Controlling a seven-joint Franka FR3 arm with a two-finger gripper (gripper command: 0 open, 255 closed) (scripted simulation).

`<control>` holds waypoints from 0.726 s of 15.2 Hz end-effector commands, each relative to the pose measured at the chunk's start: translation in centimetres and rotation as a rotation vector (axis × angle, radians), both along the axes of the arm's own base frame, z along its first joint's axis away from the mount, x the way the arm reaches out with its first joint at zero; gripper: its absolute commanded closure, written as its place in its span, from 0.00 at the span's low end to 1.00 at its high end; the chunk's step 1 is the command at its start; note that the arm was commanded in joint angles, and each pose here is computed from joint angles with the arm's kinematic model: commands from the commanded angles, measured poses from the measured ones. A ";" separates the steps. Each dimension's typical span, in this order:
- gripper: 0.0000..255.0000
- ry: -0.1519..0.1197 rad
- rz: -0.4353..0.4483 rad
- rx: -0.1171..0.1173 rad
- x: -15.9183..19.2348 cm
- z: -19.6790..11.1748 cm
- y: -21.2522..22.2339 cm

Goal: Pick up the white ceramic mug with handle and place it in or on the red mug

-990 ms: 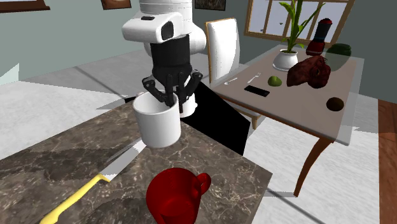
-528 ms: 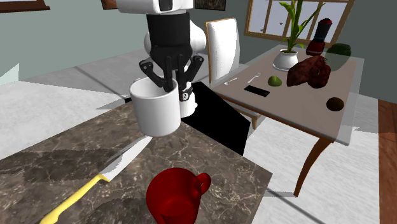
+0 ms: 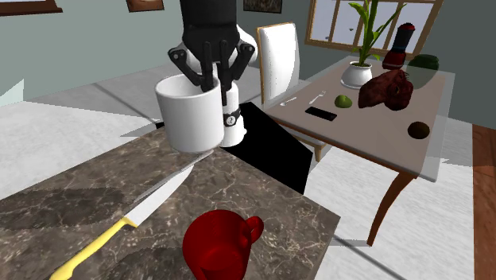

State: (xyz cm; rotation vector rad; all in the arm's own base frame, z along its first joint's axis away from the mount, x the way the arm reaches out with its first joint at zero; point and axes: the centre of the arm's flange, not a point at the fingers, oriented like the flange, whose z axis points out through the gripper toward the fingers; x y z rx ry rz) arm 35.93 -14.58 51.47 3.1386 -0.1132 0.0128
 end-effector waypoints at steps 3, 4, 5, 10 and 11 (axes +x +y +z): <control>1.00 0.000 0.000 0.000 3.8 1.0 -0.4; 1.00 0.000 0.000 0.000 5.1 1.2 -0.5; 1.00 0.000 0.000 0.000 6.4 1.4 -0.6; 1.00 0.000 0.000 0.000 12.9 2.4 -1.3; 1.00 0.000 0.000 0.000 14.7 2.7 -1.4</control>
